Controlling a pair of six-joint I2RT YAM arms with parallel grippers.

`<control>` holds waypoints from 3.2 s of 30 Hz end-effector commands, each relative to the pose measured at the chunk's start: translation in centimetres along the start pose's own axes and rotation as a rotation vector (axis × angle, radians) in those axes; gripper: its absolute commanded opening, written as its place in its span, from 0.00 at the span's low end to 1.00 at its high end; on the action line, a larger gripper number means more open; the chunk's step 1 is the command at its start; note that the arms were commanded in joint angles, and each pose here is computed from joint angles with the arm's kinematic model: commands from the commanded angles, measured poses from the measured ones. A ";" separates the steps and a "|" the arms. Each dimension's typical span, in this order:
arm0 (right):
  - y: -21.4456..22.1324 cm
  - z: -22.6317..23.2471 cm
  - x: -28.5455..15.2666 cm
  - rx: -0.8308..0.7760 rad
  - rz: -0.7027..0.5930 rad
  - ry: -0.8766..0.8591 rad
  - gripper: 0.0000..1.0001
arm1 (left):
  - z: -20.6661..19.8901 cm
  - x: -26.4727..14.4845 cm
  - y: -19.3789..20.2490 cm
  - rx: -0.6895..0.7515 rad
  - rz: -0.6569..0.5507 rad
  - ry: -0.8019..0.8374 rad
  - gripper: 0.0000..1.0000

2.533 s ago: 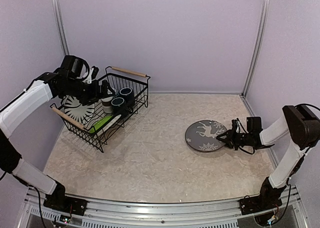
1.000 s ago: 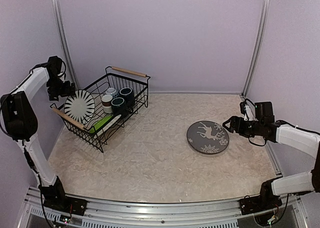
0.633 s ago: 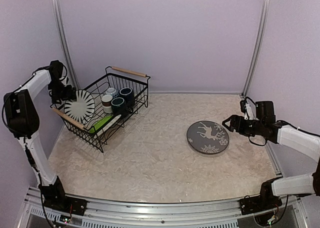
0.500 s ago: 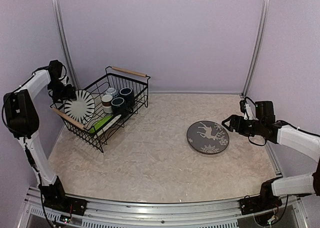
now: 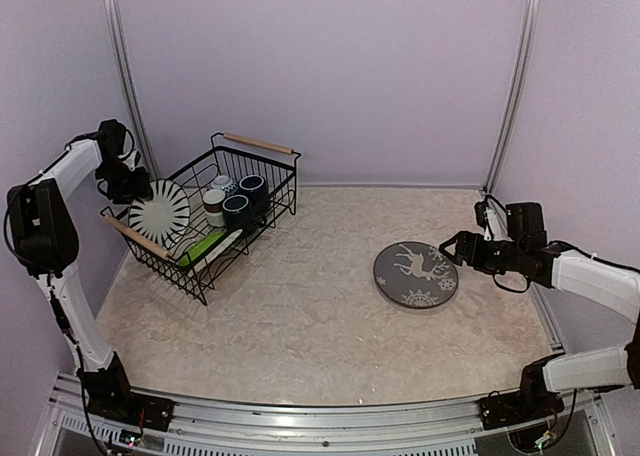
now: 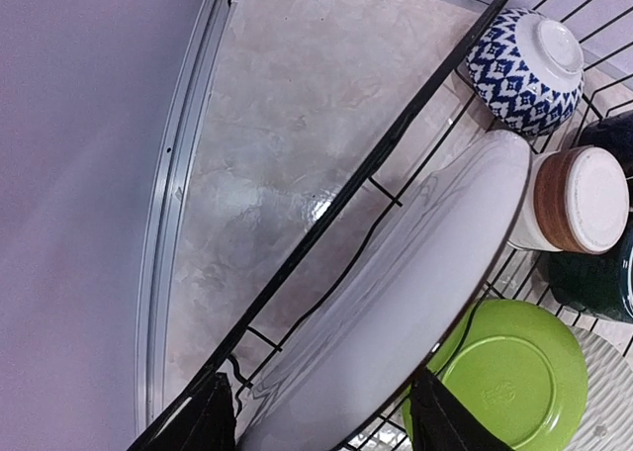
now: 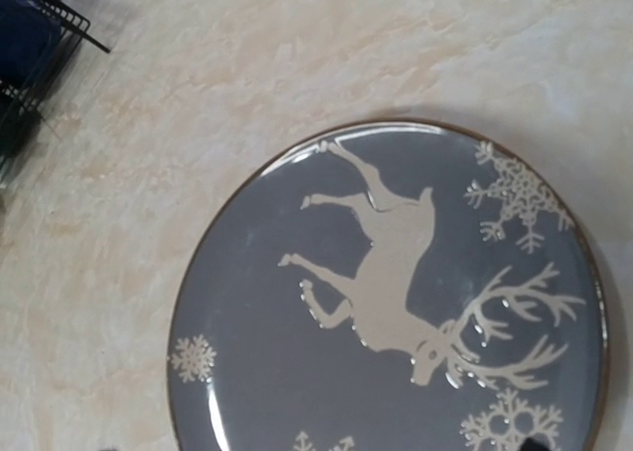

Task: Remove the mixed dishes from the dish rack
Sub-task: Grab the plate from the dish rack.

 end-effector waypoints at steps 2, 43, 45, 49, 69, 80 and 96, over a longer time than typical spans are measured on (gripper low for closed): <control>0.1 0.2 0.5 0.001 0.003 0.000 0.85 | -1.2 -0.2 0.5 0.045 0.014 0.015 0.52; 1.5 0.4 0.7 0.024 0.008 -0.012 0.86 | -4.3 1.1 1.9 0.131 0.045 -0.009 0.40; 1.6 0.3 0.7 0.028 0.009 -0.012 0.86 | -4.2 0.7 1.7 0.137 0.026 -0.033 0.37; 1.8 0.4 0.8 0.029 0.012 -0.016 0.86 | -4.1 0.4 1.7 0.169 0.014 -0.059 0.28; 1.0 1.2 1.2 0.023 0.017 -0.025 0.86 | -5.1 -2.0 1.2 0.248 -0.054 -0.150 0.00; 1.3 1.3 1.4 0.022 0.024 -0.025 0.86 | -4.3 -1.7 1.2 0.235 -0.047 -0.185 0.44; 1.5 1.3 1.6 0.024 0.029 -0.027 0.86 | -5.1 -2.1 1.5 0.248 -0.044 -0.134 0.13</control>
Point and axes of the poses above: each gripper's point midway between its finger pads, its own x axis out along the fingers, its own z axis along the line the jaws close on, y = z × x, the point moved 2 cm from there along -x, back along the fingers, and after that the axes turned 1 degree about -x, right-handed, at the moved point
